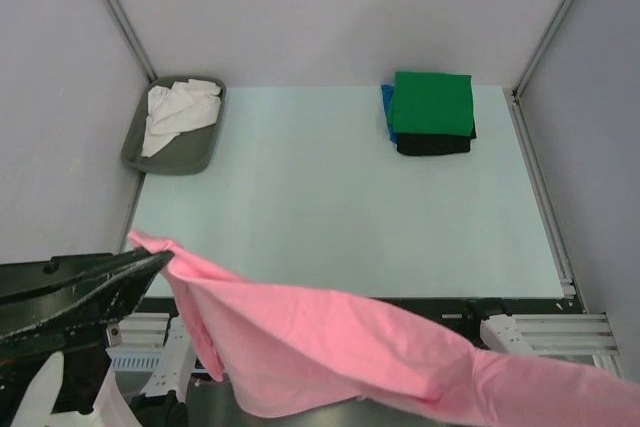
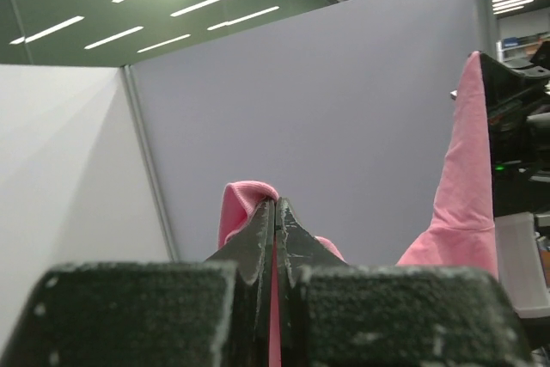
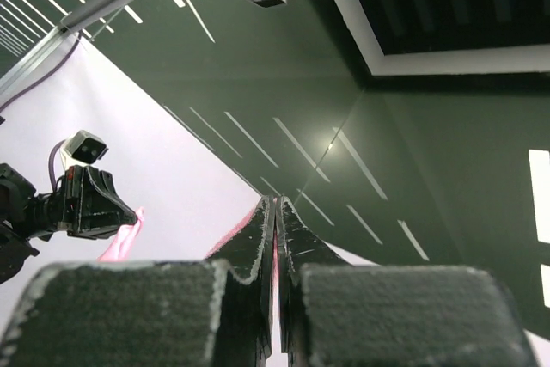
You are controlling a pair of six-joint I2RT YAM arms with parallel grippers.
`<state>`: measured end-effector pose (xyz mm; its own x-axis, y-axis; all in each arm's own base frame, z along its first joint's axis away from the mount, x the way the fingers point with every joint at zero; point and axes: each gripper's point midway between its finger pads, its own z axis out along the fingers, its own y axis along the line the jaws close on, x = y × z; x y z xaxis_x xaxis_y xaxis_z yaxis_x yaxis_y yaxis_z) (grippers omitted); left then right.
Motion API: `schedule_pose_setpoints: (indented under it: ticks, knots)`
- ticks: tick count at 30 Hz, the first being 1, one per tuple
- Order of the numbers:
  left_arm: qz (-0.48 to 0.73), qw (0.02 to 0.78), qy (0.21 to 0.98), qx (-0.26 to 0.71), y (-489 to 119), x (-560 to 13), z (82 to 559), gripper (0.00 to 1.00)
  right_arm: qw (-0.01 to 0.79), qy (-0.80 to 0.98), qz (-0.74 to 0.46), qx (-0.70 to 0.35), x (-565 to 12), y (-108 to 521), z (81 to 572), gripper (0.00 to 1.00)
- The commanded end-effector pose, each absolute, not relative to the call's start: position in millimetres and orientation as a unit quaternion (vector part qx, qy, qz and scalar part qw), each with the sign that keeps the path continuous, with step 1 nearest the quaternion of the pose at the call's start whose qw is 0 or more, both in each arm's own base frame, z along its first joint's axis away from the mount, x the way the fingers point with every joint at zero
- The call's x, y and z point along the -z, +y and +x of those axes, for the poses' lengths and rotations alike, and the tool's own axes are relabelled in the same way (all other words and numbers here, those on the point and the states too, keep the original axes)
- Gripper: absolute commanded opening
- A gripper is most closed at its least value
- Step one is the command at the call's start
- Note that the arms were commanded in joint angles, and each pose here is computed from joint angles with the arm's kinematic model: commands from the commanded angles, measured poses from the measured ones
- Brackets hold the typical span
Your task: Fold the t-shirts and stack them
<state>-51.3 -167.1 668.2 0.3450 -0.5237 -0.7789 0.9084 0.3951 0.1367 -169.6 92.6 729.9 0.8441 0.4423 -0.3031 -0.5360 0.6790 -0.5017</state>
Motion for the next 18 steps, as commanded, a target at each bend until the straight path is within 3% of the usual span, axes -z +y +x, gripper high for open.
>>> schedule_pose_setpoints:
  ticks: [1,8,14,18]
  knots:
    - [0.314,0.754,0.315,0.483,-170.5,-676.7,-61.5,0.0,0.904,0.08,-0.309,-0.284,-743.1,105.6,-151.7,0.0]
    - [0.301,0.765,0.316,0.474,-166.2,-681.1,-54.5,0.0,0.904,0.086,-0.299,-0.291,-754.2,108.3,-140.9,0.0]
    - [0.186,0.734,0.405,0.513,-146.4,-621.5,71.9,0.0,0.903,0.202,-0.234,-0.297,-734.4,106.1,-24.4,0.0]
    - [0.094,0.694,0.483,0.526,-131.7,-539.1,168.6,0.0,0.89,0.307,-0.167,-0.293,-691.2,99.1,81.5,0.0]
